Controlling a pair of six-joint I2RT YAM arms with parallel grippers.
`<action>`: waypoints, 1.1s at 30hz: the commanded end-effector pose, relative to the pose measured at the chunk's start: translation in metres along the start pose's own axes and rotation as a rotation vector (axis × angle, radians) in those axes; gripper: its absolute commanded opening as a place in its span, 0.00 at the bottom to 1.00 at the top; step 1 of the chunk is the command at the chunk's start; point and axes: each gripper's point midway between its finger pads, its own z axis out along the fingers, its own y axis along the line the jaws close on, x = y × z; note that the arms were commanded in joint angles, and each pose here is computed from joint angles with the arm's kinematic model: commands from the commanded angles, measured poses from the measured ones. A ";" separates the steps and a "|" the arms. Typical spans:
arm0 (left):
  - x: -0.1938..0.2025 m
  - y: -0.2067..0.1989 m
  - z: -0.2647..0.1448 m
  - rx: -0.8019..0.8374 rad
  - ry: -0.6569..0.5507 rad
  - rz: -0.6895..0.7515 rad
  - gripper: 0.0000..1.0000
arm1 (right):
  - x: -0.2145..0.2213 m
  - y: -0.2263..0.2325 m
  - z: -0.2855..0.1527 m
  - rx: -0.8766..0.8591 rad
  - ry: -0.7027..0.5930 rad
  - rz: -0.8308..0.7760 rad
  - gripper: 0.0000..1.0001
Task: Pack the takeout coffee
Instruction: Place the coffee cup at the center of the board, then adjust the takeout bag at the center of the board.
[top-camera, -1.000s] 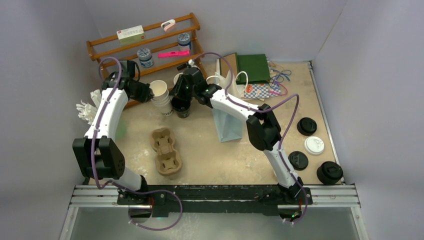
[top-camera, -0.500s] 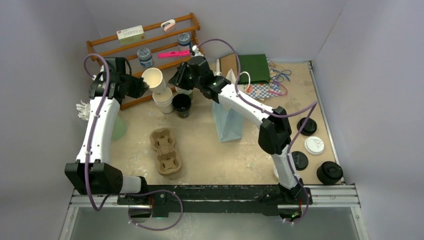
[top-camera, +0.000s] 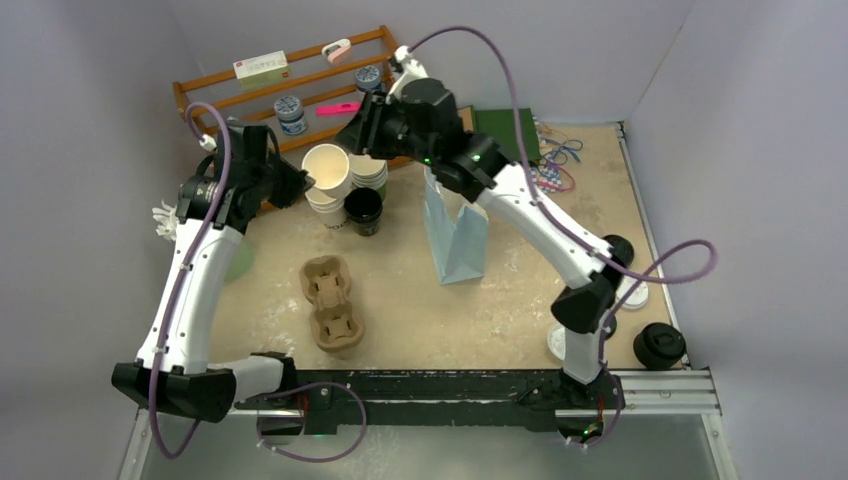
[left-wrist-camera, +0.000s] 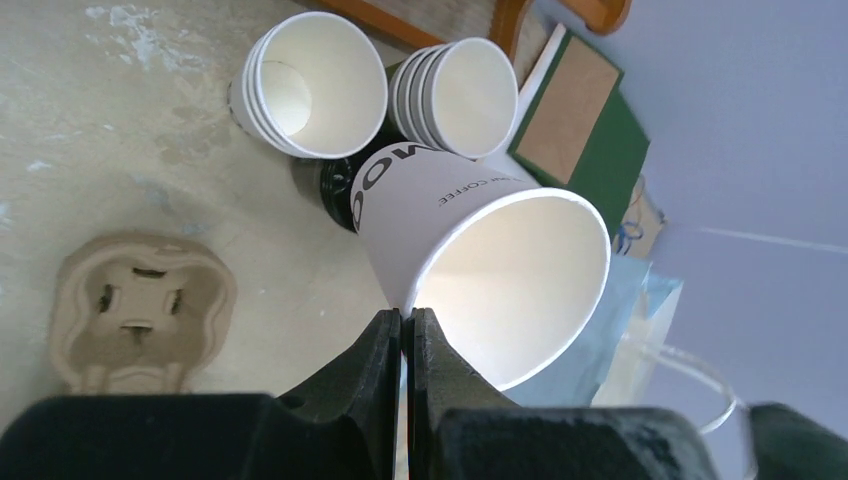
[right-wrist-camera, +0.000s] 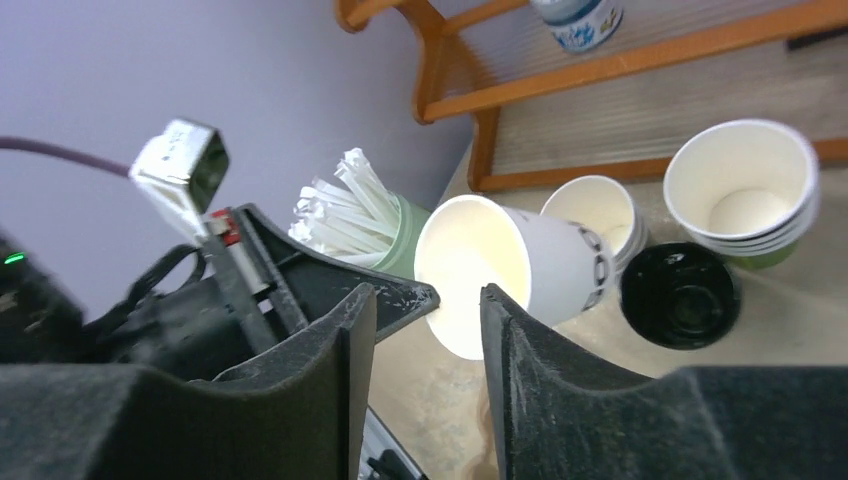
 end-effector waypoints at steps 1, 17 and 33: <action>0.006 0.017 -0.029 0.004 -0.010 0.178 0.00 | -0.037 0.012 -0.070 0.008 -0.066 -0.128 0.49; 0.113 0.034 -0.039 0.275 0.354 0.466 0.00 | -0.049 -0.150 -0.227 0.588 0.064 -0.222 0.73; 0.213 0.054 -0.038 0.286 0.560 0.698 0.00 | -0.044 -0.170 -0.181 0.575 0.161 -0.124 0.35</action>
